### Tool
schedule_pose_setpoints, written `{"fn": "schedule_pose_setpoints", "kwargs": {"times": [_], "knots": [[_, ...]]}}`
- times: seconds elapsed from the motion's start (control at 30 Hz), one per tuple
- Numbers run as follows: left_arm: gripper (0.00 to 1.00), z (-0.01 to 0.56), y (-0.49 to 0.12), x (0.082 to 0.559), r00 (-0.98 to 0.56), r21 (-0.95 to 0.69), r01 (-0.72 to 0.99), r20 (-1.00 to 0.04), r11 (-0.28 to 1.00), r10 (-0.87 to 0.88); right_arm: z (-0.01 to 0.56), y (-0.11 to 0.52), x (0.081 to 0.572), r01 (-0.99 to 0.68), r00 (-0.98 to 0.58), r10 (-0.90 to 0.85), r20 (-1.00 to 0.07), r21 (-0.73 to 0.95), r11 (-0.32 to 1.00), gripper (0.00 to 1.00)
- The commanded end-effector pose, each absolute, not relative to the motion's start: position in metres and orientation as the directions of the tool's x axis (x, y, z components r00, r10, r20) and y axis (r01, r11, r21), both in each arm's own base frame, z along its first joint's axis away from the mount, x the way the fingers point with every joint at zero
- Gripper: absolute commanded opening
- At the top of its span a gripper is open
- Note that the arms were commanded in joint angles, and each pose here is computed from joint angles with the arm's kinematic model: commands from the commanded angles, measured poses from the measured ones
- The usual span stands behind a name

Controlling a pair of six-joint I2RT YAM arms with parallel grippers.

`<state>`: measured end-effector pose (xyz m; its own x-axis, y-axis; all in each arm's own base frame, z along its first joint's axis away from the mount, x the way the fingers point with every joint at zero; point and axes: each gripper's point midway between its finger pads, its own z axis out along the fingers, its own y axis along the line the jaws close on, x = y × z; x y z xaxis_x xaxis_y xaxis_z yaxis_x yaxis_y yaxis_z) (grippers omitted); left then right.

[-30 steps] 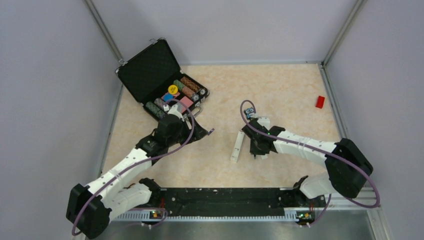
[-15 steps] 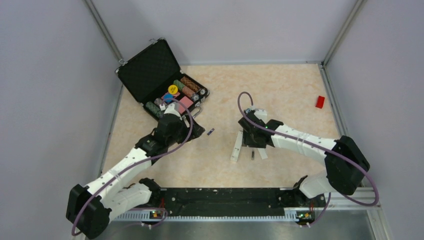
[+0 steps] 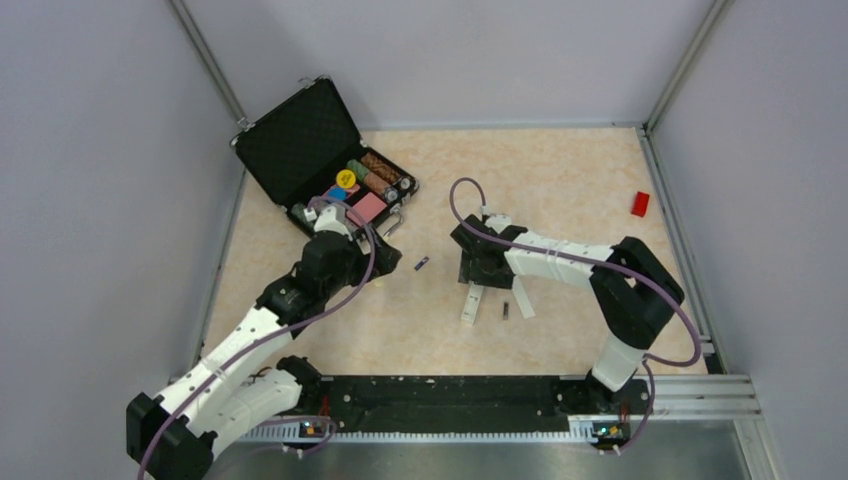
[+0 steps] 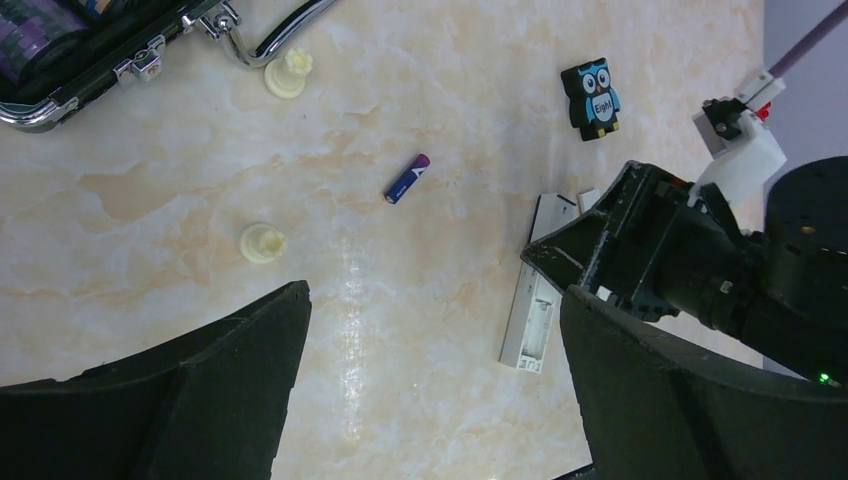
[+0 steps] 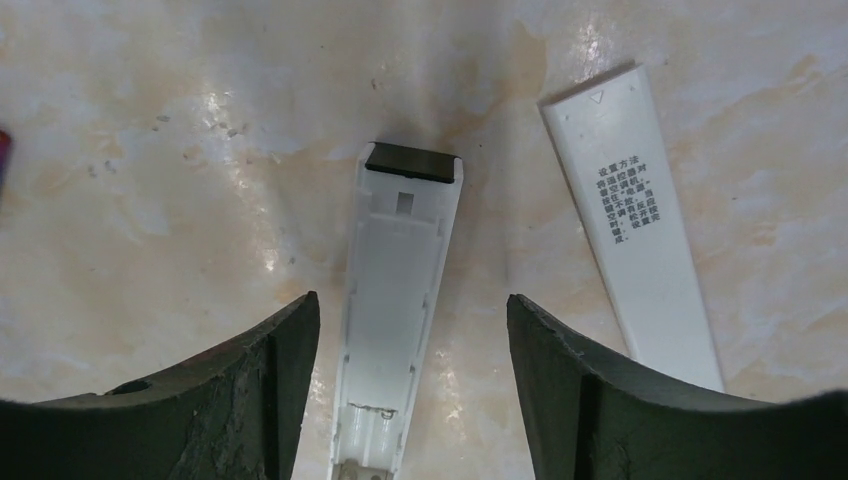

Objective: Load the batteries into the remote control
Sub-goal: Pick up the remote control from the center of the board.

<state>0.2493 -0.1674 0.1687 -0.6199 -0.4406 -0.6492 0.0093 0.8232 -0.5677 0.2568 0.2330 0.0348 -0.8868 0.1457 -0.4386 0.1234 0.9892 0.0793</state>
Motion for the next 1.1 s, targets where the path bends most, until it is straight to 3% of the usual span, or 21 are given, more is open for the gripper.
{"fn": "schedule_pose_setpoints", "kwargs": {"times": [0.0, 0.27, 0.37, 0.6, 0.9, 1.07], "knots": [[0.99, 0.174, -0.163, 0.247, -0.598, -0.563, 0.035, -0.674, 0.826, -0.434, 0.04, 0.25, 0.27, 0.153, -0.869, 0.191, -0.457, 0.119, 0.981, 0.65], [0.94, 0.164, -0.185, 0.231, -0.67, -0.61, 0.144, -0.64, 0.779, -0.377, 0.033, 0.261, 0.265, 0.093, -0.891, 0.14, -0.432, 0.129, 0.987, 0.25], [0.92, 0.165, -0.199, 0.223, -0.696, -0.643, 0.215, -0.629, 0.735, -0.347, 0.048, 0.268, 0.265, 0.058, -0.884, 0.134, -0.449, 0.179, 0.982, 0.17], [0.91, 0.192, -0.242, 0.203, -0.742, -0.757, 0.408, -0.601, 0.51, -0.299, 0.117, 0.3, 0.255, -0.011, -0.874, 0.191, -0.446, 0.411, 0.911, 0.14], [0.89, 0.189, -0.277, 0.21, -0.824, -0.836, 0.409, -0.511, 0.367, -0.245, 0.174, 0.343, 0.246, -0.061, -0.874, 0.243, -0.421, 0.592, 0.804, 0.14], [0.76, 0.184, -0.29, 0.218, -0.866, -0.873, 0.358, -0.443, 0.33, -0.233, 0.178, 0.352, 0.246, -0.053, -0.863, 0.269, -0.428, 0.606, 0.794, 0.14]]}}
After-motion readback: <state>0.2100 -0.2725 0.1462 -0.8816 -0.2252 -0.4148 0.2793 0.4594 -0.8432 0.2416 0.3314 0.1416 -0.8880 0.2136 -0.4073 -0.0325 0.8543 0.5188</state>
